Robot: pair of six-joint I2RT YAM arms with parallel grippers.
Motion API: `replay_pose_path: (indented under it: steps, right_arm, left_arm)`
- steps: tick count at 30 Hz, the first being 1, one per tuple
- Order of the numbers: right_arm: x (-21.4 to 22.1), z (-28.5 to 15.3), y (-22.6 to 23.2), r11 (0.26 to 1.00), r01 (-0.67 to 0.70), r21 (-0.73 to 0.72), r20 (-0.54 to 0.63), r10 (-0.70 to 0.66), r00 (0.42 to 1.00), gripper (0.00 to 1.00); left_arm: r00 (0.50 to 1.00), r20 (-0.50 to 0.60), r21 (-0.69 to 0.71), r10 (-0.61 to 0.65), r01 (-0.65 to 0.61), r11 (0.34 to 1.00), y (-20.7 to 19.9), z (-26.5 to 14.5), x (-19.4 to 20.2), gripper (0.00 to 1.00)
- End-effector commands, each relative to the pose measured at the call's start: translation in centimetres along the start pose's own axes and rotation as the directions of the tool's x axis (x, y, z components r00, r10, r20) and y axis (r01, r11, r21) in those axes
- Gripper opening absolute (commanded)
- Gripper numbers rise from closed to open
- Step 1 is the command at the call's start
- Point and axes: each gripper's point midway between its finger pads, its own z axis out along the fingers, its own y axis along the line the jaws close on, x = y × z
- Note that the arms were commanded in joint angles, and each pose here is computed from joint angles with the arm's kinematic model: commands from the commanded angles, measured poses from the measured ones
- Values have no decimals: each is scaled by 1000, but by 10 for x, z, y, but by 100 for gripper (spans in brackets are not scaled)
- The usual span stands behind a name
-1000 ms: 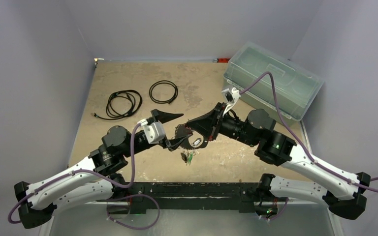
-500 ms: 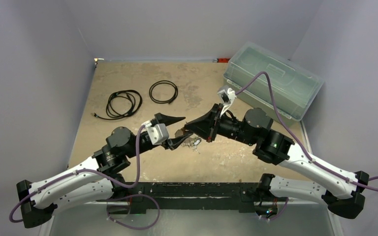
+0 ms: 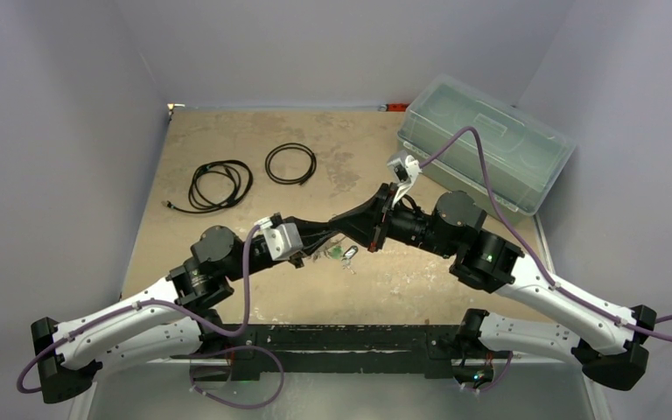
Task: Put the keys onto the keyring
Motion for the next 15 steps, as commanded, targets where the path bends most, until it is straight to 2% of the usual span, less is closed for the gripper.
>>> replay_pose_path:
  steps: [1,10,15]
  right_arm:
    - [-41,-9,31,996,17,-92,122,-5,992,0]
    - [-61,-18,40,994,-12,-112,191,33,981,0]
    - [-81,-32,28,996,-76,-46,311,86,946,0]
  left_arm:
    - [999,38,-1,3,-3,1000,2,-1,-12,0]
    - [1000,-15,-21,-2,2,1000,5,1,0,0]
    - [1000,-22,-9,4,-4,1000,3,4,3,0]
